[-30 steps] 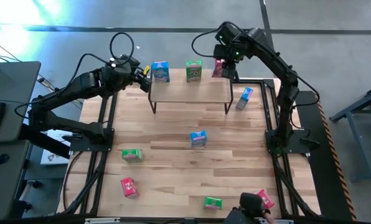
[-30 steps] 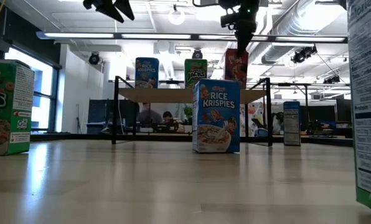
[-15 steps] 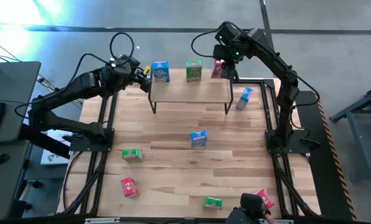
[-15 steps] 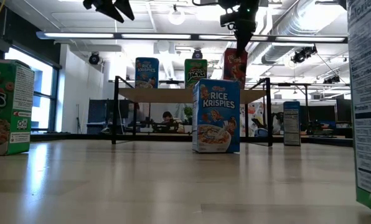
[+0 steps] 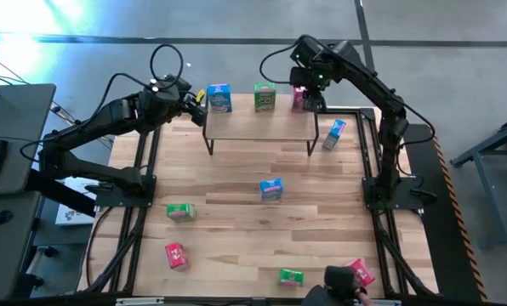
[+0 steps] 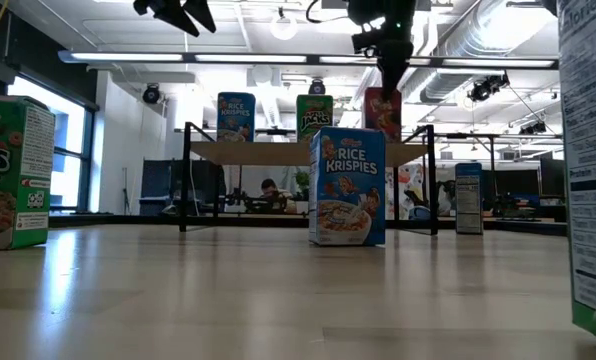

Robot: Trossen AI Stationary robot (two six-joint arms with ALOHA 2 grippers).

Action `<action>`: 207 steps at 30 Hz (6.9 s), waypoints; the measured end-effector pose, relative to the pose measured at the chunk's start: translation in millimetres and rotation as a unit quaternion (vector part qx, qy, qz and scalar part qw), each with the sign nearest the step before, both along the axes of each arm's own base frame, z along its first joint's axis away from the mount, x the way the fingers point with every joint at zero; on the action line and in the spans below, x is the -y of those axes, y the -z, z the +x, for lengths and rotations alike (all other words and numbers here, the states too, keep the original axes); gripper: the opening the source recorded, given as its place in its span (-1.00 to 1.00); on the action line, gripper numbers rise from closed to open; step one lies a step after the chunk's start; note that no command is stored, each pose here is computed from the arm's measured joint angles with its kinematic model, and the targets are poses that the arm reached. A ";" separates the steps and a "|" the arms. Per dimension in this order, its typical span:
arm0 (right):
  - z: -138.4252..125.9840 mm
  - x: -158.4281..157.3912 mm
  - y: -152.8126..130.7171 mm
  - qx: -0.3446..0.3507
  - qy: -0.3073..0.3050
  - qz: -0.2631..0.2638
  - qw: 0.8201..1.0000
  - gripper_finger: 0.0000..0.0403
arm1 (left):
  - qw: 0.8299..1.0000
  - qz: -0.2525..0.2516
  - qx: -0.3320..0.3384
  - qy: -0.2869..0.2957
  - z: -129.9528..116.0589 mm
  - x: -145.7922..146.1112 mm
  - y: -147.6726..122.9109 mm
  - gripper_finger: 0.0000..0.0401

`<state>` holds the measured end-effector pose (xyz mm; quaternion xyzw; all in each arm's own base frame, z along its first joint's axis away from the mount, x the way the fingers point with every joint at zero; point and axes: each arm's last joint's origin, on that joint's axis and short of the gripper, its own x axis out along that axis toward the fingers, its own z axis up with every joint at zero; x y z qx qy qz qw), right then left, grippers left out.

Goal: Stack cereal on shelf
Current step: Put the top red cereal box on the shelf, then put the bottom blue cereal box on the shelf aligned with the other blue cereal box

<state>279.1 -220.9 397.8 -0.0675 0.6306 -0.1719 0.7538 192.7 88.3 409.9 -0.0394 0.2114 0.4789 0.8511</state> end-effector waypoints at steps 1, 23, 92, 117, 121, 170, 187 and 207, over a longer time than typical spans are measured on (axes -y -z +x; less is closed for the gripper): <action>0.7 -0.9 0.3 -0.003 -0.002 -0.003 1.000 -0.26 | 1.000 0.000 0.000 0.000 0.0 0.0 0.0 0.07; -2.5 3.0 1.2 0.001 0.001 0.006 1.000 -0.22 | 1.000 0.000 0.000 0.000 0.0 0.0 0.1 0.07; -5.6 -37.1 -44.8 0.087 0.018 -0.054 0.995 0.21 | 1.000 -0.001 0.000 0.001 0.2 0.0 0.2 0.07; 5.9 -124.3 -66.0 0.196 0.041 0.046 0.979 0.21 | 1.000 -0.008 0.003 0.015 1.0 0.9 0.4 0.07; 11.0 -140.7 -65.9 0.202 0.030 0.066 0.977 0.21 | 1.000 -0.007 0.005 0.014 1.2 0.6 0.0 0.07; 58.7 -230.6 25.3 0.063 -0.163 0.160 0.972 0.21 | 0.947 -0.122 0.082 0.284 7.9 94.5 -28.9 0.07; 75.2 -232.1 107.9 0.038 -0.167 0.160 0.972 0.21 | 0.948 -0.130 0.045 0.287 4.2 97.5 -22.7 0.07; 77.4 -227.9 132.6 0.043 -0.161 0.147 0.975 0.21 | 0.943 -0.150 0.050 0.293 5.0 92.0 -22.1 0.07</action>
